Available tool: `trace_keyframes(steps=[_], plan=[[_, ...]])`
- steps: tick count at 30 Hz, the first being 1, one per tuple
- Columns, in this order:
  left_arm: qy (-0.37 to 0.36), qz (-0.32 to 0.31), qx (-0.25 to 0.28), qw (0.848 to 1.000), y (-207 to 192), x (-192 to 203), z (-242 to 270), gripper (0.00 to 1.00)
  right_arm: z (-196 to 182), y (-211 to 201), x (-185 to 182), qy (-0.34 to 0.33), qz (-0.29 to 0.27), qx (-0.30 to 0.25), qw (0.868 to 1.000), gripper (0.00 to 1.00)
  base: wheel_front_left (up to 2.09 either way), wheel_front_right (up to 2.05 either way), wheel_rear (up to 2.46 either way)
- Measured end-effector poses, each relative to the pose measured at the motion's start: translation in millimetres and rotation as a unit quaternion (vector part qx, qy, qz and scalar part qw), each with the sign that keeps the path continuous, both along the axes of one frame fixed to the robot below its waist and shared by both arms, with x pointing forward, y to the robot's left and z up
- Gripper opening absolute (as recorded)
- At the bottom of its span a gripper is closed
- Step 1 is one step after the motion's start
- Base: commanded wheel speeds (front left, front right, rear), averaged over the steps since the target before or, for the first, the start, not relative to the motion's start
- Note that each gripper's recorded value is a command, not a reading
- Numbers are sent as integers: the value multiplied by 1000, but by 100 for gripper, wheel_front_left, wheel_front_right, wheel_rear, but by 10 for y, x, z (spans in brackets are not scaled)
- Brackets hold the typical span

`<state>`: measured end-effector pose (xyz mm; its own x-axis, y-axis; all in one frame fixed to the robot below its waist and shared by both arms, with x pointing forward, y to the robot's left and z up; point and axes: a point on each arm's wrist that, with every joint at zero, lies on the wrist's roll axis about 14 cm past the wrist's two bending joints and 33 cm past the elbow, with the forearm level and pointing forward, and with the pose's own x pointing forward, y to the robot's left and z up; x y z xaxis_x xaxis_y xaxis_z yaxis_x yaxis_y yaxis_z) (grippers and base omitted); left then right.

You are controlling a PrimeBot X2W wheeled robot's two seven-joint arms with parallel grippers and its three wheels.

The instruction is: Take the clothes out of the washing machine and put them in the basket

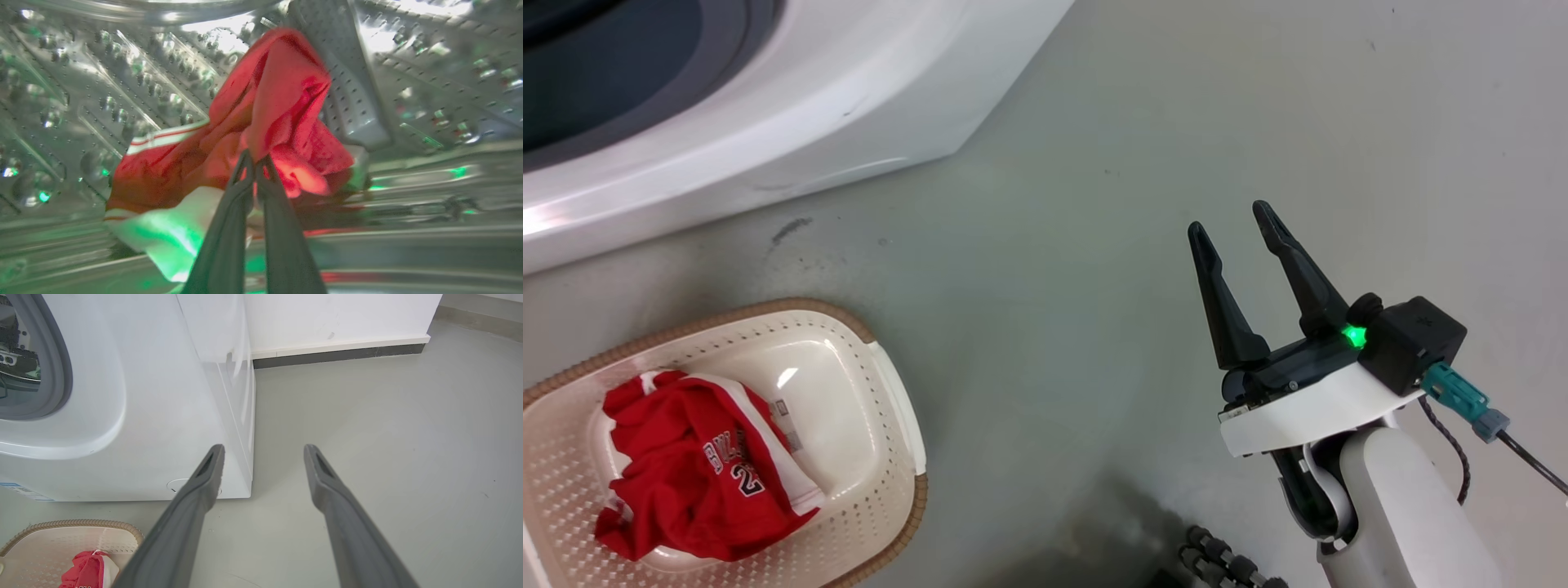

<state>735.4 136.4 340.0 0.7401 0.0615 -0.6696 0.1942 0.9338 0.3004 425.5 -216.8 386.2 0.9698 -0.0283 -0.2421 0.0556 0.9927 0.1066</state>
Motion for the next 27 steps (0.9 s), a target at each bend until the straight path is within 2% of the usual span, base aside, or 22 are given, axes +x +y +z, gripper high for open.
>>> trace_keyframes(steps=[5,11,22,27], plan=[[-78,-6,-28,997,-55,-41,289,0,156,17,23,-21,6,-9,1000,100,0,0,0],[-144,-8,-72,987,-103,-280,574,0,375,26,-34,-47,9,-20,999,100,0,0,0],[-214,16,-142,966,-5,-1010,1044,0,732,57,-384,-84,8,-33,996,100,0,0,0],[-259,18,-170,951,3,-1297,1327,0,880,105,-503,-106,12,-32,994,100,0,0,0]])
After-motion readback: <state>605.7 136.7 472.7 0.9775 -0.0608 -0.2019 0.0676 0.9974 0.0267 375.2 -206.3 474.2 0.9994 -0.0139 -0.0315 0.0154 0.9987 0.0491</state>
